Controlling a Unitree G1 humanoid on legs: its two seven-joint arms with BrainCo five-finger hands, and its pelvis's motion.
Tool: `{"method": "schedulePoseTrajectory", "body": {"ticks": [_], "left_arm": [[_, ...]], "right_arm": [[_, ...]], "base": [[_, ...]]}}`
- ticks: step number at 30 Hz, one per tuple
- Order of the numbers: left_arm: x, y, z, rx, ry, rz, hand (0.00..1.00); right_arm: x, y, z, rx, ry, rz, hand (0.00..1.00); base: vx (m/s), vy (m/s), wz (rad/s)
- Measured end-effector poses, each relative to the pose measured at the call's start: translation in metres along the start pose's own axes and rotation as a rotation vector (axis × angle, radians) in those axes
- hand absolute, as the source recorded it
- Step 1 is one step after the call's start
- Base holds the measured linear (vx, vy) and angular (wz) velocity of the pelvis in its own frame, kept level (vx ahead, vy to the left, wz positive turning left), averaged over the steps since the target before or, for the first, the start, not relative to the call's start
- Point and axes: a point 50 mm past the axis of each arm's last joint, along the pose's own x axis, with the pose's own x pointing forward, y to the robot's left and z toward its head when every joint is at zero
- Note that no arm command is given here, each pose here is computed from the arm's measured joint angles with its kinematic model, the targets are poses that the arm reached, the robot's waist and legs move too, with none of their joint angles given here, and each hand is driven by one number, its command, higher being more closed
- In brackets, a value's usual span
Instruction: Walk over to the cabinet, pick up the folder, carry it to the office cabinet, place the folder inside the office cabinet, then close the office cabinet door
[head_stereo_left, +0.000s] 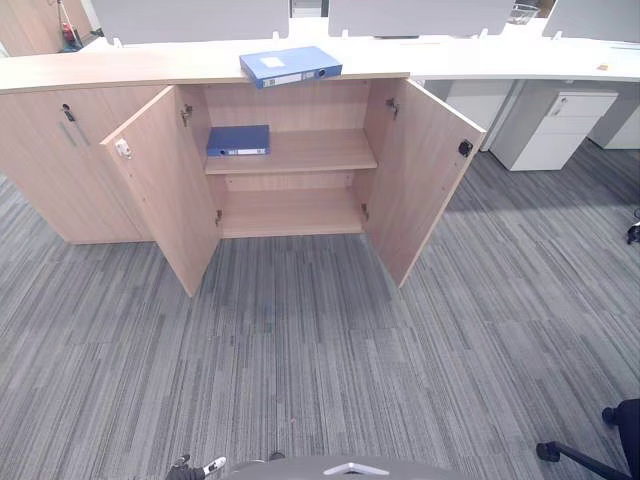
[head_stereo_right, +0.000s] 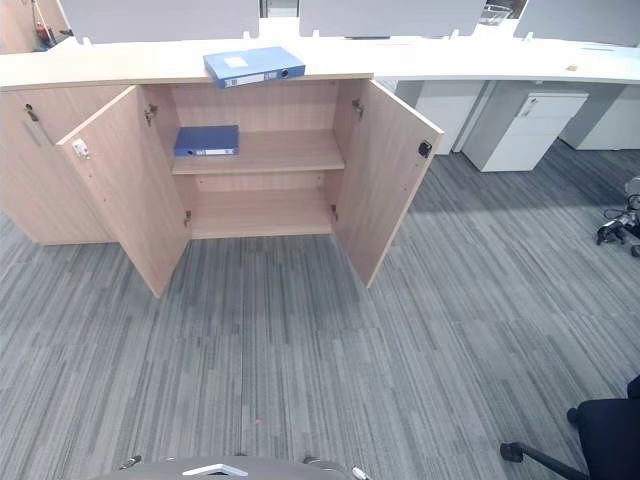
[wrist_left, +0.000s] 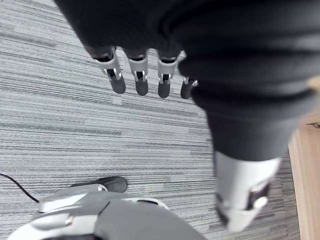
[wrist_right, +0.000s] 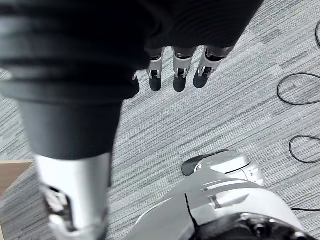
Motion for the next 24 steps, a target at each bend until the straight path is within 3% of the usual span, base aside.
{"method": "schedulePoseTrajectory", "body": {"ticks": [24], "left_arm": [[0.004,-0.003,0.011,0.001,-0.026,-0.024,0.00]], "right_arm": [[0.004,0.017,0.035,-0.043,-0.085,0.040,0.00]], "base": [[-0.01,-0.020,-0.04]]}}
